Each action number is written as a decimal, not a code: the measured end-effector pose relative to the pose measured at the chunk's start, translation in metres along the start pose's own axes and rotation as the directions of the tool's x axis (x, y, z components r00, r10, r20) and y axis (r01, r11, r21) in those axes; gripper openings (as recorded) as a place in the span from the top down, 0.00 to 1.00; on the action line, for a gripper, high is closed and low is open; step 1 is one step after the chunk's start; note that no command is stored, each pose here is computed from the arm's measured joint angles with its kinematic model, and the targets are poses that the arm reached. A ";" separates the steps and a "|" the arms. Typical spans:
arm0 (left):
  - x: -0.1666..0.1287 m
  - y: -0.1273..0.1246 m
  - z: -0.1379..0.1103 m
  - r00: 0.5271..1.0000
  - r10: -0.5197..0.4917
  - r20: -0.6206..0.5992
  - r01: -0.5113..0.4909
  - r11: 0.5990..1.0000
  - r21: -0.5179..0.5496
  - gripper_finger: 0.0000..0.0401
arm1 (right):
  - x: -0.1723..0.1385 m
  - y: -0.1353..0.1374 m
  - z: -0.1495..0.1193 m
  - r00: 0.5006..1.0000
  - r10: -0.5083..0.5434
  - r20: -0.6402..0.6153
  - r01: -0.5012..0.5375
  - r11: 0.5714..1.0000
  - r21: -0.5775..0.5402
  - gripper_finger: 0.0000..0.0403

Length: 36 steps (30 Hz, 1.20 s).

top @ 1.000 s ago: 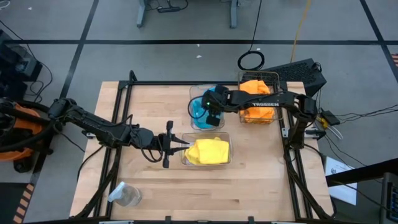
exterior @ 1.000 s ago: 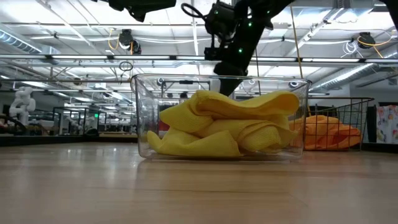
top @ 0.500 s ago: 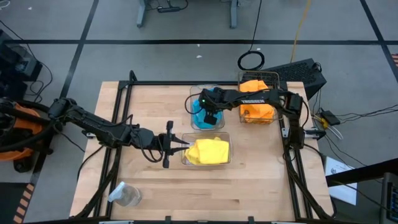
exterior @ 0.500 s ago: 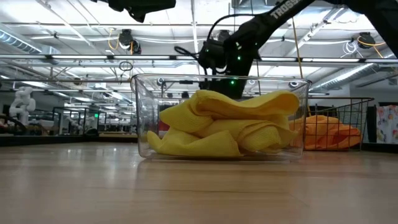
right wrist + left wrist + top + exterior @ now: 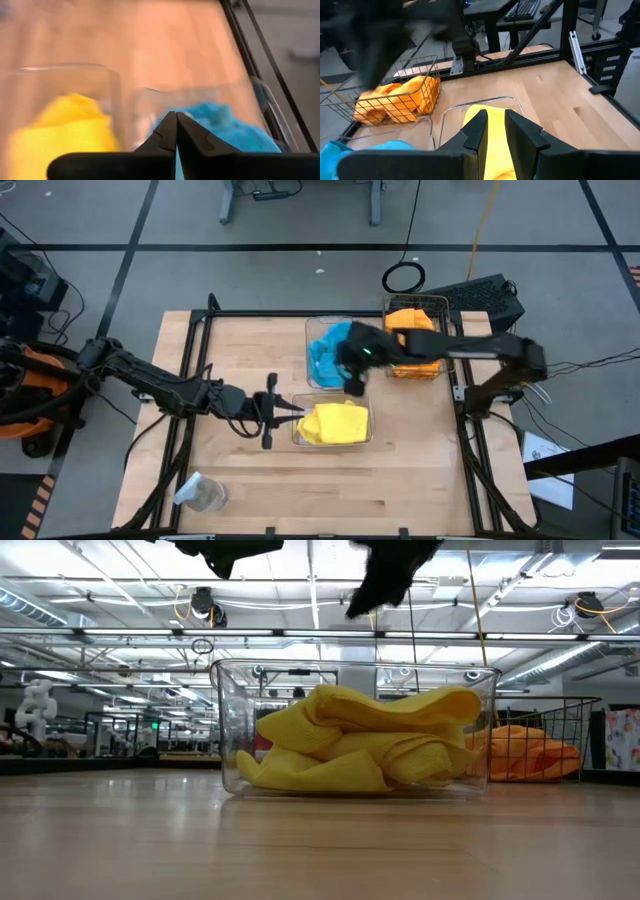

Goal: Sort microfiber towel by color & place in baskets
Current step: Return to Home Position

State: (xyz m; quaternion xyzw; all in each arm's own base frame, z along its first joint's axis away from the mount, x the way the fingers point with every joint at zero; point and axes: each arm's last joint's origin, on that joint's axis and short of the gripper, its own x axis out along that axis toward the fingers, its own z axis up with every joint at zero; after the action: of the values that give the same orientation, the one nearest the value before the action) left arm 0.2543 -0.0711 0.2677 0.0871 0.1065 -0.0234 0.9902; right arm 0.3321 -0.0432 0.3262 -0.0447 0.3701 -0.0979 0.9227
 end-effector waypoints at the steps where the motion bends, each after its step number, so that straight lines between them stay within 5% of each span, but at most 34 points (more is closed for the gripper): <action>1: -0.001 0.000 0.001 1.000 0.001 0.002 -0.001 1.000 -0.003 0.82 | -0.012 0.008 -0.002 0.999 0.019 0.036 -0.019 1.000 -0.015 1.00; 7: -0.002 0.001 0.000 1.000 0.001 -0.010 -0.002 0.999 -0.052 0.82 | -0.060 0.056 -0.056 0.964 0.123 0.236 -0.124 0.992 -0.009 1.00; 13: -0.002 0.000 -0.010 0.997 0.021 -0.071 -0.023 0.999 -0.027 0.82 | -0.061 0.087 -0.141 0.894 0.188 0.407 -0.177 0.982 -0.065 1.00; 18: -0.002 0.005 -0.035 0.992 0.045 -0.119 -0.042 0.999 0.029 0.82 | -0.051 0.088 -0.191 0.886 0.211 0.412 -0.201 0.977 -0.068 1.00; 26: -0.003 0.022 -0.061 0.979 0.113 -0.169 -0.121 0.992 -0.038 0.82 | -0.044 0.084 -0.231 0.864 0.271 0.425 -0.229 0.962 -0.148 1.00; 32: -0.006 0.023 -0.077 0.979 0.122 -0.164 -0.125 0.992 -0.009 0.82 | -0.051 0.083 -0.236 0.784 0.369 0.499 -0.291 0.929 -0.230 1.00; 36: -0.008 0.026 -0.086 0.982 0.131 -0.137 -0.135 0.991 -0.019 0.82 | -0.049 0.081 -0.246 0.776 0.363 0.516 -0.277 0.931 -0.238 1.00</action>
State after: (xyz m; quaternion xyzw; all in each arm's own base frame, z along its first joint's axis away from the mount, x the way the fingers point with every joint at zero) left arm 0.2303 -0.0303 0.1911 0.0813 0.1677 0.0501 0.9812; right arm 0.1391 0.0436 0.1695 -0.0759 0.0967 0.1055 0.9868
